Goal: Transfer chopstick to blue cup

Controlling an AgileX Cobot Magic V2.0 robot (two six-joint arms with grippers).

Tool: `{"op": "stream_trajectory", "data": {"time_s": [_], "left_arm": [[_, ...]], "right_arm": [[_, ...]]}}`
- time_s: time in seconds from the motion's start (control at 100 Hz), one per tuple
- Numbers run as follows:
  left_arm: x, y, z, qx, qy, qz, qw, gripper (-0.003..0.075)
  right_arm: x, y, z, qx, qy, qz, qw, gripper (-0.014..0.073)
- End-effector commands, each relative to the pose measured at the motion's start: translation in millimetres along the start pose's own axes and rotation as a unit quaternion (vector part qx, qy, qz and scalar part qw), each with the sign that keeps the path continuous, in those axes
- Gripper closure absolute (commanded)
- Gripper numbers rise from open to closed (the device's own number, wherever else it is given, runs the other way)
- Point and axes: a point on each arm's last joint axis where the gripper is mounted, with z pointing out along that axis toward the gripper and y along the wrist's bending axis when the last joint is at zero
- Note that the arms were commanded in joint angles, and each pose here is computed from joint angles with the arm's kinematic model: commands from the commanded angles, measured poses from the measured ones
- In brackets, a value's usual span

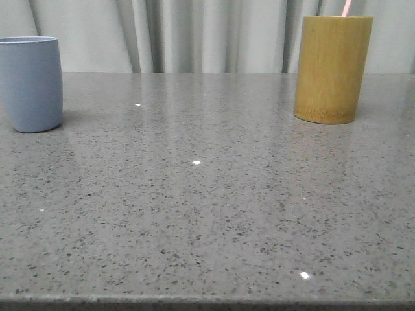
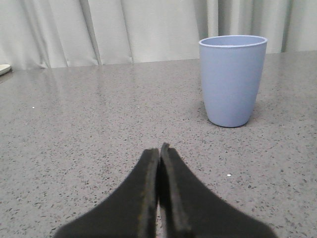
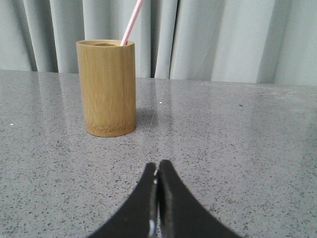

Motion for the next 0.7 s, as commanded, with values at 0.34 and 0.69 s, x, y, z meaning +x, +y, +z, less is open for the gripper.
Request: {"op": "stream_trajectory", "data": {"time_s": [0.34, 0.69], "left_arm": [[-6.0, -0.3, -2.6, 0.001, -0.054, -0.005, 0.999, 0.0739], [-8.4, -0.4, -2.9, 0.002, -0.068, -0.005, 0.998, 0.0739]], "right_arm": [[-9.3, 0.7, -2.1, -0.003, -0.054, -0.004, 0.999, 0.0663], [-9.5, 0.8, -2.1, -0.003, -0.055, -0.004, 0.998, 0.0663]]}}
